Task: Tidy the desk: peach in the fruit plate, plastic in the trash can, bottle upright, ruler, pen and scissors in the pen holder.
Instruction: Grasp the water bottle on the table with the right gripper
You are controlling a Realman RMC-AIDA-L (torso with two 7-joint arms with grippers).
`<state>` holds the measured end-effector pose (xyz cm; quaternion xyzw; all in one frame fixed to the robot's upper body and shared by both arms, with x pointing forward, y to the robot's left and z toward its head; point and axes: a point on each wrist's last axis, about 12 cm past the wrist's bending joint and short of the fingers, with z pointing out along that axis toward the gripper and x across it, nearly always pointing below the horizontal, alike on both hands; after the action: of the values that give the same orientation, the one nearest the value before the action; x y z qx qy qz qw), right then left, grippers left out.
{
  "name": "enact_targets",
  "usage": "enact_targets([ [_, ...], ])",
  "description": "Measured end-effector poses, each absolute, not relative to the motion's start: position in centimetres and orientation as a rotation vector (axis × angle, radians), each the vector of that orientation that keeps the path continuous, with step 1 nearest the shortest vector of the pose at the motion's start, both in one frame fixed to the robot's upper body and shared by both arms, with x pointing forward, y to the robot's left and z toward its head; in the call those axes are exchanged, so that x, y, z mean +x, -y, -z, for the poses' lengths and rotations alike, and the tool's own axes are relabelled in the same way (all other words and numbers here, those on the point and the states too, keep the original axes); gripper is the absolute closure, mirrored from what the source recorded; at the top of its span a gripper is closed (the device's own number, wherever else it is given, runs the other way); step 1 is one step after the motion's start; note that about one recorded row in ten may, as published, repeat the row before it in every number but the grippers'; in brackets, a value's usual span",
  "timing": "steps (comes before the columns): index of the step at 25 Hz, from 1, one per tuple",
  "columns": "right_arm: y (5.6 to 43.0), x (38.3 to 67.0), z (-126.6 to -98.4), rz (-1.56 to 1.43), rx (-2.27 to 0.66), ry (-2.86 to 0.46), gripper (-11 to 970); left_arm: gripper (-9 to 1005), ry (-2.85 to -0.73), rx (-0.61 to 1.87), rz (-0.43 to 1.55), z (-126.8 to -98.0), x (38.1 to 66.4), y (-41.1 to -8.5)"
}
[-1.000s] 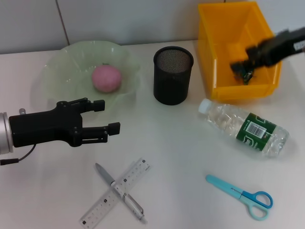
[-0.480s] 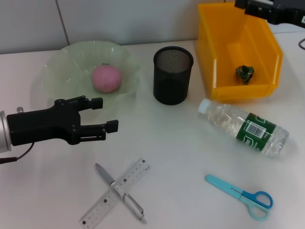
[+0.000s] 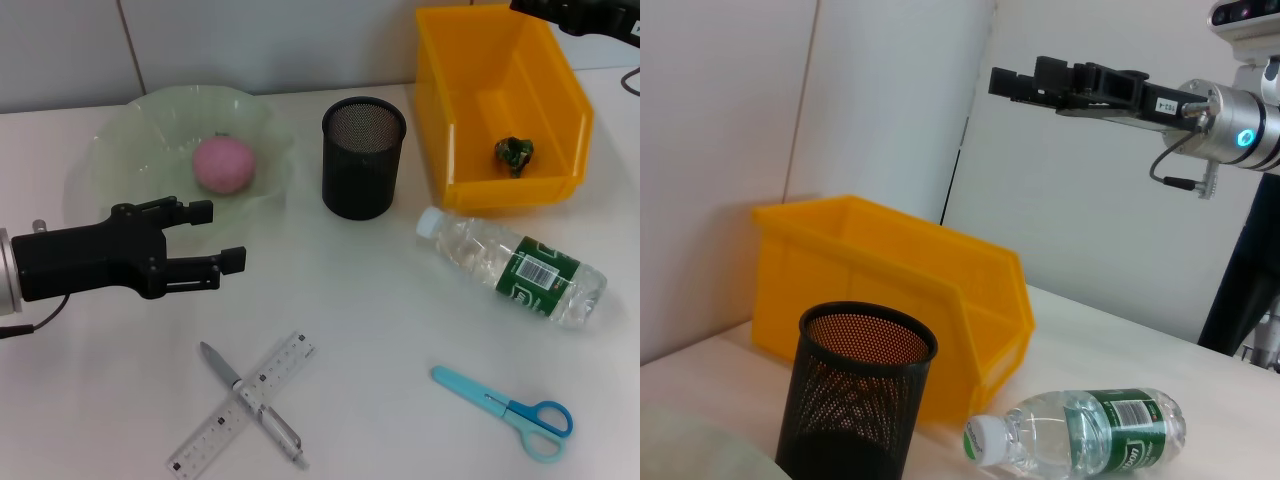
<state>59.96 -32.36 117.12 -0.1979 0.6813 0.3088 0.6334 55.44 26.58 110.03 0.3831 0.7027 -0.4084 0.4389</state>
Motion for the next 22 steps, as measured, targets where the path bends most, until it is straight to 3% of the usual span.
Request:
enact_targets([
  [8,33.0,59.4,-117.8,-0.763,-0.493,-1.607,128,123,-1.739,0.951,1.007,-110.2,55.6,-26.7],
  [14,33.5,58.5,-119.7,-0.863,-0.698,-1.962,124,123,-1.740,0.949,1.011,-110.3,55.6,-26.6],
  [22,32.5,58.9,-121.5,-0.613,-0.933,-2.461,128,123,-1.747,0.930,1.007,-110.3,55.8,-26.8],
])
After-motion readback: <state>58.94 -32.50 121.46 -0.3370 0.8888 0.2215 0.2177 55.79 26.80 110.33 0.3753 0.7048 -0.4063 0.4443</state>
